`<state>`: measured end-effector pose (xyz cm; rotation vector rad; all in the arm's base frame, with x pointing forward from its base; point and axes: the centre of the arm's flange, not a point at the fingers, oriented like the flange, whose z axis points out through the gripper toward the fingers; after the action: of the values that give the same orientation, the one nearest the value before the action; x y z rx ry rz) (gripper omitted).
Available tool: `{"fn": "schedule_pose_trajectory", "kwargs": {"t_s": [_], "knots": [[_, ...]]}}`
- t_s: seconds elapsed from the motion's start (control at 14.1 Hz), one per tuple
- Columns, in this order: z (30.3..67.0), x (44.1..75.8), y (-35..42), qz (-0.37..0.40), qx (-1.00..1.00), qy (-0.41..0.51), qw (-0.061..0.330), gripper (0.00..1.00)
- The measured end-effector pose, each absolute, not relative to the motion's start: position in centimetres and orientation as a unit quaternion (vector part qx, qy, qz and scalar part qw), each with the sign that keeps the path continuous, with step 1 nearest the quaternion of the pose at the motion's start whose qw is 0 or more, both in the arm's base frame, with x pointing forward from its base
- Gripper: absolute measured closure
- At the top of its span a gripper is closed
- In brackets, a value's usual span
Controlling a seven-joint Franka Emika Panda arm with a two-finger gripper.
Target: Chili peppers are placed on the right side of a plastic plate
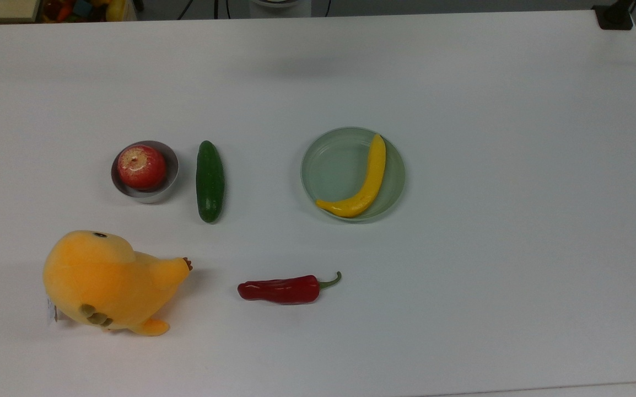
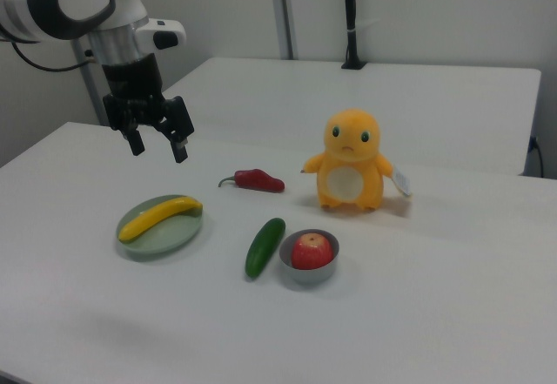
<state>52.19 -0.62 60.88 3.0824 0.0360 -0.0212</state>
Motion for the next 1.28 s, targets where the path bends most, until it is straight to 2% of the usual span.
{"fn": "schedule_pose_trajectory", "kwargs": {"t_s": [1.28], "knots": [[60.4,52.4,-1.7,-0.012,0.999,0.009,0.03,0.0]]}}
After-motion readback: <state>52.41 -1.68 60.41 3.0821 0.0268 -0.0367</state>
